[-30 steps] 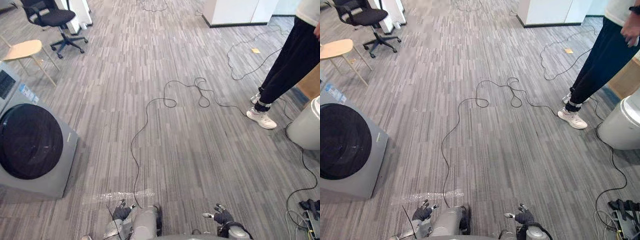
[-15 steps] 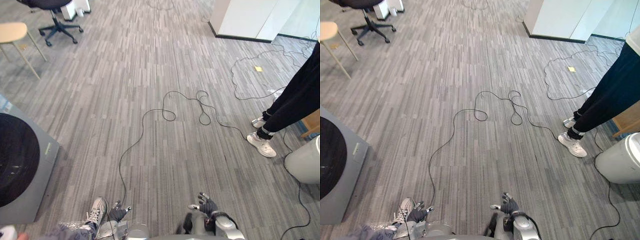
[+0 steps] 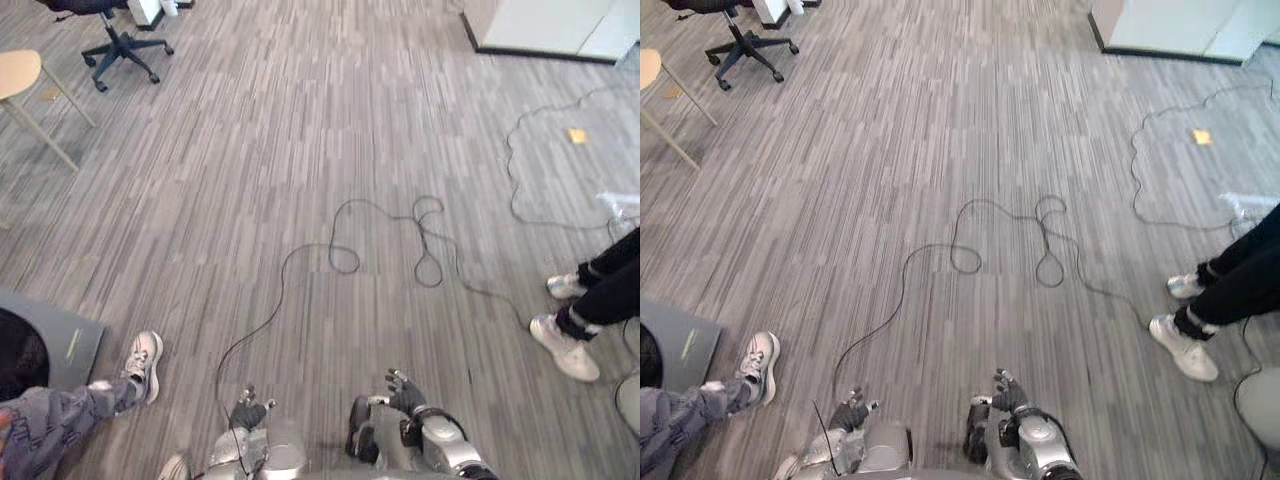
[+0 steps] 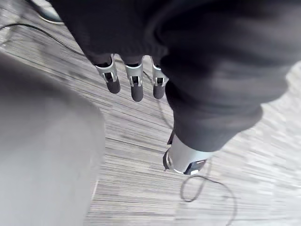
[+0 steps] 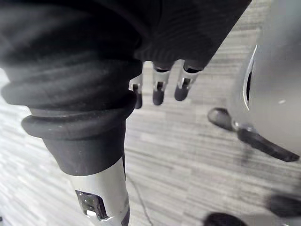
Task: Organize washtable
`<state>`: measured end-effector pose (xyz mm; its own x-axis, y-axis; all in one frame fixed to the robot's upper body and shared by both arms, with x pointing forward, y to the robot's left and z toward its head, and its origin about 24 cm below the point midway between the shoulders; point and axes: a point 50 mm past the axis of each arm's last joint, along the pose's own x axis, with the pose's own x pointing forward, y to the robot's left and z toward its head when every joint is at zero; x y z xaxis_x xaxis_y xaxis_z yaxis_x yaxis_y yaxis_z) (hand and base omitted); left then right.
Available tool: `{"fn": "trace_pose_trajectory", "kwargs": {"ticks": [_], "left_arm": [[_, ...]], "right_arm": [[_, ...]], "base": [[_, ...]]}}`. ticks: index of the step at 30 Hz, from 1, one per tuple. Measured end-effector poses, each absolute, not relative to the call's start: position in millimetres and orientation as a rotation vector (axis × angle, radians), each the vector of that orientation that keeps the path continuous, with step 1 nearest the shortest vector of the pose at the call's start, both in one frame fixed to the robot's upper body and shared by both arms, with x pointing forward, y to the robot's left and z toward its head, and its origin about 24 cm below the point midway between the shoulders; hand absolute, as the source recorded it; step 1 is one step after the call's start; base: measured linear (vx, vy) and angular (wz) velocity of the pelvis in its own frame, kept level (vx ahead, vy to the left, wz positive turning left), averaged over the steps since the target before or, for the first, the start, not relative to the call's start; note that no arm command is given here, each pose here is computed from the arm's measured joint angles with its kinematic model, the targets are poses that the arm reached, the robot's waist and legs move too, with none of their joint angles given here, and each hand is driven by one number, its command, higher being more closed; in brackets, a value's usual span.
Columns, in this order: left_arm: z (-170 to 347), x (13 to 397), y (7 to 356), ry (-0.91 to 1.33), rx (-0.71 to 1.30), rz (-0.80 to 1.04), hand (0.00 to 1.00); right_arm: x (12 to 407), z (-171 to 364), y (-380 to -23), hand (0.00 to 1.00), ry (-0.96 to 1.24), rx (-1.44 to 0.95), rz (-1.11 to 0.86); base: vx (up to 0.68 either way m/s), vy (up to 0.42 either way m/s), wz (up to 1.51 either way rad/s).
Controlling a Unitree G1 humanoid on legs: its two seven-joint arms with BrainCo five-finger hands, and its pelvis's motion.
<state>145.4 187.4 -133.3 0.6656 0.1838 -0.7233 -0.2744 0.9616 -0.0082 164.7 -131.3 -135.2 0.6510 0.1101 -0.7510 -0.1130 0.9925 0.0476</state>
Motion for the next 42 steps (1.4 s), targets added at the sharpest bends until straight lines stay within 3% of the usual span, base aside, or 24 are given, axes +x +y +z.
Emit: {"fn": "trace_pose_trajectory", "kwargs": {"ticks": [9,12,24,30,36,42], "left_arm": [[-120.0,161.4,192.8,0.703,-0.151,0.298,0.0],[-124.2,156.5,195.7,0.743,-0.115,0.275,0.0],[-142.7,122.8,199.1,0.89,-0.068,0.267,0.0],[-148.5,118.4,182.4,0.915,-0.178,0.325,0.0],[-130.3,142.1,204.0,0.777,-0.152,0.359,0.0],[-137.8,121.3,218.4,0.84,-0.161,0.443,0.0]], "right_arm": [[165.7,-136.3,-128.6,0.0,0.858,-0.004,0.11],[149.9,-142.9,-130.8,0.0,0.902,0.005,0.089],[169.7,-130.0,-134.6,0.0,0.802,-0.002,0.085],[167.8,-132.1,-140.0,0.0,0.832,-0.009,0.09],[161.1,-139.7,-130.6,0.0,0.899,0.011,0.098],[149.8,-146.5,-126.2,0.0,0.947,0.038,0.068]], "base": [[0.58,0.178,-0.23],[0.59,0.246,0.19],[0.68,0.069,0.57],[0.79,-0.03,0.03],[0.73,0.109,-0.51],[0.73,0.345,-0.28]]}}
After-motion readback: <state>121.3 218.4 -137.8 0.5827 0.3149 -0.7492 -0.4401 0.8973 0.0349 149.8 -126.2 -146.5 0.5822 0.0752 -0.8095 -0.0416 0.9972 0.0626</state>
